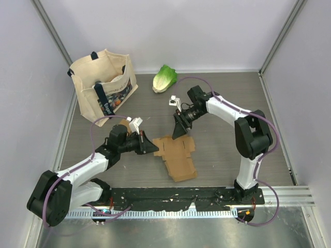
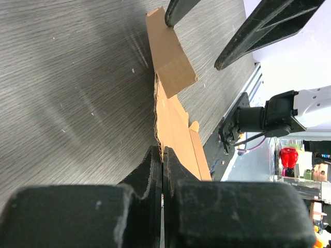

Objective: Fold the paper box

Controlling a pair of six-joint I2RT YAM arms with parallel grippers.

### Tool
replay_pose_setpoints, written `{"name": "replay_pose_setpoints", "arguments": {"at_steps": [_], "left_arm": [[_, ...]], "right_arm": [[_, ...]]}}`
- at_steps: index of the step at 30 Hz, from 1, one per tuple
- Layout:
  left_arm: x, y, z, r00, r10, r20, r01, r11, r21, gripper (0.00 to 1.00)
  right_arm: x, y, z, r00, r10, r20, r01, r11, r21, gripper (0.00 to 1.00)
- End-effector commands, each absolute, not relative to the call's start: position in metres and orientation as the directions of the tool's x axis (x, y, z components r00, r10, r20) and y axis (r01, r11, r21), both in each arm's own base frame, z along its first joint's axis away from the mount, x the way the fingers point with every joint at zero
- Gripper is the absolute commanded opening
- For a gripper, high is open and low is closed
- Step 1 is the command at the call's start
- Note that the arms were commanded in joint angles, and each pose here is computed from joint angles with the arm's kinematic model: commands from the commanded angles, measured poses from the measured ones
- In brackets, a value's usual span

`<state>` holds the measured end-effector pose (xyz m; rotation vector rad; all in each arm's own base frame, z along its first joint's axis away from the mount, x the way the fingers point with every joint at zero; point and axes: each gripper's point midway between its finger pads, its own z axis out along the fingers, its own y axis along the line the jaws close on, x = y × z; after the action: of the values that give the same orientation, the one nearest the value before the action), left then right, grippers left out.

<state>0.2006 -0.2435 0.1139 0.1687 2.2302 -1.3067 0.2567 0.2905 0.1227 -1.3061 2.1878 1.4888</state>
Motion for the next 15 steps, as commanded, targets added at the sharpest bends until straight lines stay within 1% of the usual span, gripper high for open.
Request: {"name": "replay_pose_setpoints", "arguments": {"at_steps": [1, 5, 11, 13, 15], "left_arm": [[0.207, -0.251, 0.139, -0.803, -0.163, -0.573, 0.445, 0.476, -0.759, 0.00], [0.207, -0.253, 0.140, -0.803, -0.161, -0.575, 0.449, 0.472, -0.759, 0.00], [0.206, -0.253, 0.142, -0.801, -0.161, -0.576, 0.453, 0.467, -0.760, 0.00], [0.206, -0.252, 0.141, -0.801, -0.162, -0.576, 0.451, 0.469, -0.759, 0.00], [0.206, -0.252, 0.140, -0.804, -0.160, -0.573, 0.448, 0.470, -0.760, 0.00]], "right_arm": [[0.291, 0.297, 0.143, -0.506, -0.475, -0.719, -0.859, 0.210, 0.466, 0.64], [0.293, 0.297, 0.132, -0.492, -0.472, -0.731, -0.869, 0.219, 0.443, 0.64], [0.286, 0.302, 0.129, -0.471, -0.468, -0.747, -0.880, 0.187, 0.437, 0.62], [0.283, 0.304, 0.132, -0.473, -0.463, -0.750, -0.876, 0.162, 0.453, 0.59], [0.280, 0.306, 0.135, -0.475, -0.455, -0.753, -0.873, 0.137, 0.468, 0.53]]}}
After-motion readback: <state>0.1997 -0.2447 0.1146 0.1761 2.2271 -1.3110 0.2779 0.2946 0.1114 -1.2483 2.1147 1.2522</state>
